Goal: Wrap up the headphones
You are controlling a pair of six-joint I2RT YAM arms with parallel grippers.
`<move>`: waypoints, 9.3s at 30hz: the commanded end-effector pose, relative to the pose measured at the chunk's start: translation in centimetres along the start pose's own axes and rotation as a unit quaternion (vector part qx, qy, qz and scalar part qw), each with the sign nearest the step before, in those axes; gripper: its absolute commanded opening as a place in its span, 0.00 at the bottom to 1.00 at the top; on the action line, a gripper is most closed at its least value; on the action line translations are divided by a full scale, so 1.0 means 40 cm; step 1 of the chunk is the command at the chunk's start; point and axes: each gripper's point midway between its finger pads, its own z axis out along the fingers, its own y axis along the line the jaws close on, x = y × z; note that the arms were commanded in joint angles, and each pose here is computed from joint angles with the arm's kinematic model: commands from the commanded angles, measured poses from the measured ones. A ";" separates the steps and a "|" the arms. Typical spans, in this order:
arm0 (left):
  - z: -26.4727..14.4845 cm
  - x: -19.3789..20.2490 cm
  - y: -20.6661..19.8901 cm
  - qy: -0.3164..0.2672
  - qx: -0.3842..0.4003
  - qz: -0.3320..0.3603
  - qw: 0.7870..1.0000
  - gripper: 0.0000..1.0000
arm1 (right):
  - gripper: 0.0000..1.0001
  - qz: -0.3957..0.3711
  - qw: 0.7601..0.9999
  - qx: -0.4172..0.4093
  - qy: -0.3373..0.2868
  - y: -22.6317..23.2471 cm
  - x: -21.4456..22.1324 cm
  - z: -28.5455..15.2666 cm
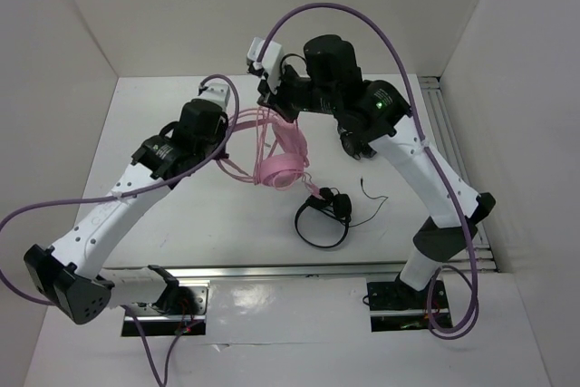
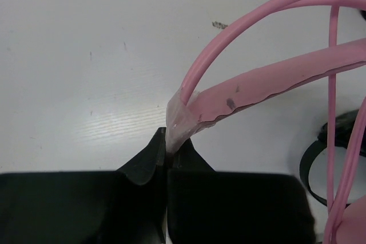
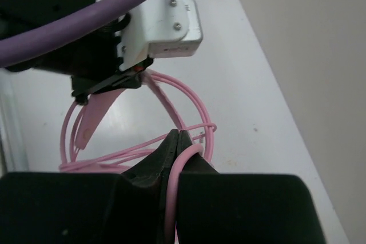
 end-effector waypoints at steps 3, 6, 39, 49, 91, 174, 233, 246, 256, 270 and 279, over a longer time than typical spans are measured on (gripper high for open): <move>0.008 0.092 -0.046 0.083 0.114 0.078 0.987 0.00 | 0.00 -0.004 0.998 -0.009 -0.061 -0.029 -0.074 -0.021; 0.040 0.085 -0.026 0.094 0.109 0.068 0.987 0.00 | 0.00 0.027 0.994 -0.069 -0.078 -0.009 -0.078 -0.026; 0.068 0.020 0.029 0.067 0.279 -0.104 0.952 0.00 | 0.00 0.098 0.991 0.080 0.049 -0.174 0.173 0.091; -0.091 -0.007 -0.070 0.052 0.319 -0.027 0.946 0.00 | 0.00 0.108 0.969 0.221 0.005 -0.291 0.133 0.093; -0.538 -0.367 0.077 -0.201 0.159 -0.140 0.956 0.00 | 0.30 0.319 0.897 -0.247 -0.179 0.256 0.357 0.435; -0.579 -0.418 0.141 -0.256 0.108 -0.203 0.939 0.00 | 0.98 0.279 0.952 0.047 -0.121 0.210 0.439 0.300; -0.594 -0.421 0.140 -0.271 0.120 -0.251 0.921 0.00 | 0.18 0.284 0.947 0.007 -0.150 0.309 0.305 0.326; -0.638 -0.444 0.146 -0.287 0.127 -0.252 0.916 0.00 | 0.23 0.312 0.937 -0.026 -0.155 0.310 0.359 0.356; -0.660 -0.472 0.119 -0.291 0.160 -0.253 0.909 0.00 | 0.60 0.331 0.932 -0.071 -0.127 0.380 0.457 0.472; -0.644 -0.475 0.132 -0.287 0.140 -0.251 0.914 0.00 | 0.73 0.337 0.930 -0.062 -0.131 0.380 0.497 0.465; -0.641 -0.470 0.131 -0.287 0.140 -0.251 0.914 0.00 | 0.75 0.328 0.911 -0.141 -0.206 0.412 0.404 0.406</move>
